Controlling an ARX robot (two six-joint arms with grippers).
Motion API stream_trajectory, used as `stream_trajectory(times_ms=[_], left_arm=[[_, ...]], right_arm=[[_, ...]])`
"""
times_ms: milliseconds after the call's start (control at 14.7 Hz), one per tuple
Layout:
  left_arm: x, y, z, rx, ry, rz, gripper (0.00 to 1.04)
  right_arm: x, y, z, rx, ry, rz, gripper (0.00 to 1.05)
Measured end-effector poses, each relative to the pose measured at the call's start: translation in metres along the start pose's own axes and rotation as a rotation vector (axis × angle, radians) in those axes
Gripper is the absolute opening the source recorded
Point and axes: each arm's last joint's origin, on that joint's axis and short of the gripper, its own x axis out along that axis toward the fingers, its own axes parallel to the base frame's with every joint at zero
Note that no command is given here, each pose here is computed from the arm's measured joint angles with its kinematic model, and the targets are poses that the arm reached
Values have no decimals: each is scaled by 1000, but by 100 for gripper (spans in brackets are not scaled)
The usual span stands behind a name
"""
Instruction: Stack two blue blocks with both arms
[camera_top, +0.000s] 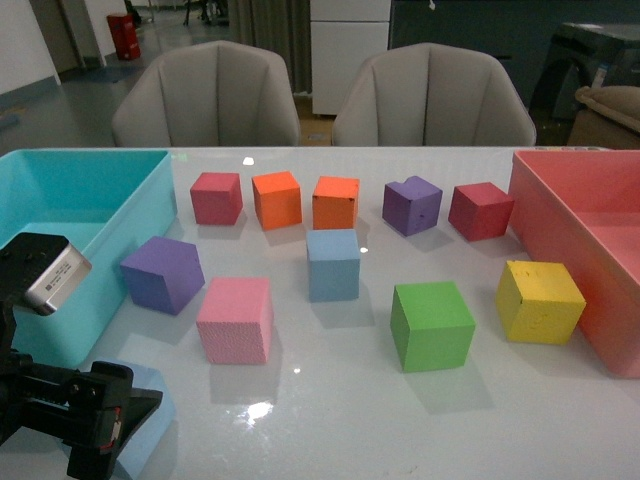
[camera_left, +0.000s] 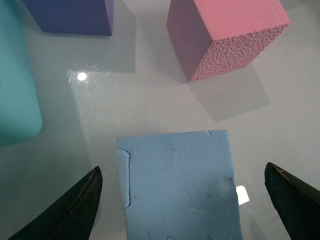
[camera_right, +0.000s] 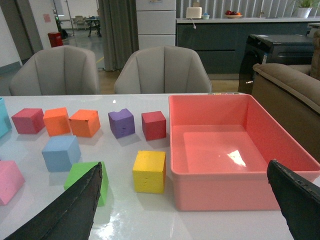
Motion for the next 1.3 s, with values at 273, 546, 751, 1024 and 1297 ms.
stream_trajectory(times_ms=[273, 546, 751, 1024, 1297], left_arm=[[18, -1, -16, 12, 64, 25, 98], [26, -4, -19, 26, 77, 46, 90], [21, -14, -13, 54, 82, 40, 56], [13, -103, 126, 263, -78, -88, 43], [38, -122, 154, 327, -55, -116, 42]], right_arm=[[0, 0, 0, 0, 0, 0, 98], [0, 0, 0, 0, 0, 0, 98], [0, 0, 0, 0, 0, 0, 98], [0, 0, 0, 0, 0, 0, 98], [0, 0, 0, 0, 0, 0, 98]])
